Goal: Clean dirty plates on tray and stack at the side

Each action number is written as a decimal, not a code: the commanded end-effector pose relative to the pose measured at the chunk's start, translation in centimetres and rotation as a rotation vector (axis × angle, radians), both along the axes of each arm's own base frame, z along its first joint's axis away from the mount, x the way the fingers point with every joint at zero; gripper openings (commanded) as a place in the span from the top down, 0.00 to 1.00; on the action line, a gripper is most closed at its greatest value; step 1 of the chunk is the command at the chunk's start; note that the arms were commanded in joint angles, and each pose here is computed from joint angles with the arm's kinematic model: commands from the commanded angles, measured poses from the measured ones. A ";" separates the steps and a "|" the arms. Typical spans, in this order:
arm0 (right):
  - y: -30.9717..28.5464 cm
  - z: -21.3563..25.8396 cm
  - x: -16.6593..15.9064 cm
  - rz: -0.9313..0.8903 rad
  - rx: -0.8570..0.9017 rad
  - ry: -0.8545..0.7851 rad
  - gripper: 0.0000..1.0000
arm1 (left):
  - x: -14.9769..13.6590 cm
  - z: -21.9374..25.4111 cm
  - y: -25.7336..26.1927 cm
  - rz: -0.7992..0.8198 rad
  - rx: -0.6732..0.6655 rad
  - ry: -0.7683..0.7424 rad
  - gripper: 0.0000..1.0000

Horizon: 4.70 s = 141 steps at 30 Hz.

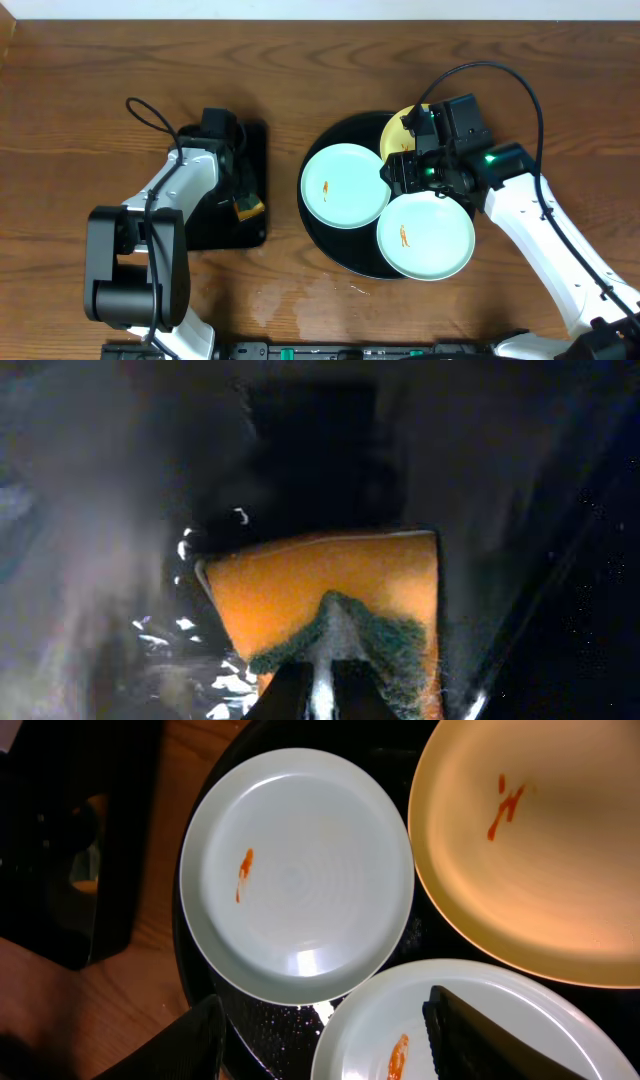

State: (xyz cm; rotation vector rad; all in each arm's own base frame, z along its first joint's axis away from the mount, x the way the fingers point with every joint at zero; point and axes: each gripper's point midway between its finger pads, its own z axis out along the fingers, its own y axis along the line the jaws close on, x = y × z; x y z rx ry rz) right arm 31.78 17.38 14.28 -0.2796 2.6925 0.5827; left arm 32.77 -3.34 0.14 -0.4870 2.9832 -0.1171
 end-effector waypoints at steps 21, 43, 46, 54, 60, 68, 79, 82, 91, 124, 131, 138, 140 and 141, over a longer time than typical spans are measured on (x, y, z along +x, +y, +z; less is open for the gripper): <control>0.8 0.5 0.2 0.008 0.008 -0.013 0.36 | -2.8 3.2 -2.2 -0.044 -0.103 0.066 0.48; 0.8 0.5 0.1 0.009 0.007 -0.009 0.36 | -0.8 3.6 -0.6 -0.210 0.024 -0.002 0.92; 0.8 0.5 0.1 0.009 0.007 -0.009 0.36 | -0.6 3.9 0.1 -0.204 0.066 -0.010 0.79; 0.8 0.5 0.1 0.008 0.007 -0.011 0.35 | -1.2 3.2 0.3 -0.122 0.065 0.007 0.56; 0.8 0.5 0.1 0.009 0.008 -0.011 0.34 | -2.0 0.7 -0.3 -0.088 0.024 0.020 0.56; 0.8 0.3 0.2 0.009 0.006 -0.009 0.32 | -2.0 -0.8 -0.3 -0.092 0.021 0.007 0.93; 1.1 -5.2 1.3 0.006 -0.045 0.104 0.43 | 0.3 5.3 -0.5 -0.091 0.019 -0.016 0.93; 1.3 -6.7 1.7 0.006 -0.054 0.125 0.45 | 0.7 7.1 -0.6 -0.092 0.013 -0.038 0.93; 1.1 -11.4 1.8 -0.046 -0.095 0.230 0.54 | 1.1 12.0 -5.1 -0.147 -0.245 -0.160 0.93; -1.5 -15.0 2.4 -0.229 -0.233 0.277 0.99 | -0.1 3.2 -23.1 -0.326 -0.353 -0.075 0.92; -1.3 -15.0 2.2 -0.224 -0.225 0.284 0.99 | 1.0 -0.5 -21.3 -0.279 -0.241 -0.061 0.93; -1.3 -15.0 2.1 -0.221 -0.221 0.292 0.99 | 2.4 -1.3 -15.1 -0.211 0.115 -0.117 0.93; -1.3 -15.0 2.0 -0.221 -0.221 0.294 0.99 | 2.8 -1.1 -14.3 -0.204 0.167 -0.135 0.92; -1.3 -15.0 1.9 -0.220 -0.220 0.298 0.99 | 3.0 -0.9 -14.1 -0.210 0.180 -0.143 0.93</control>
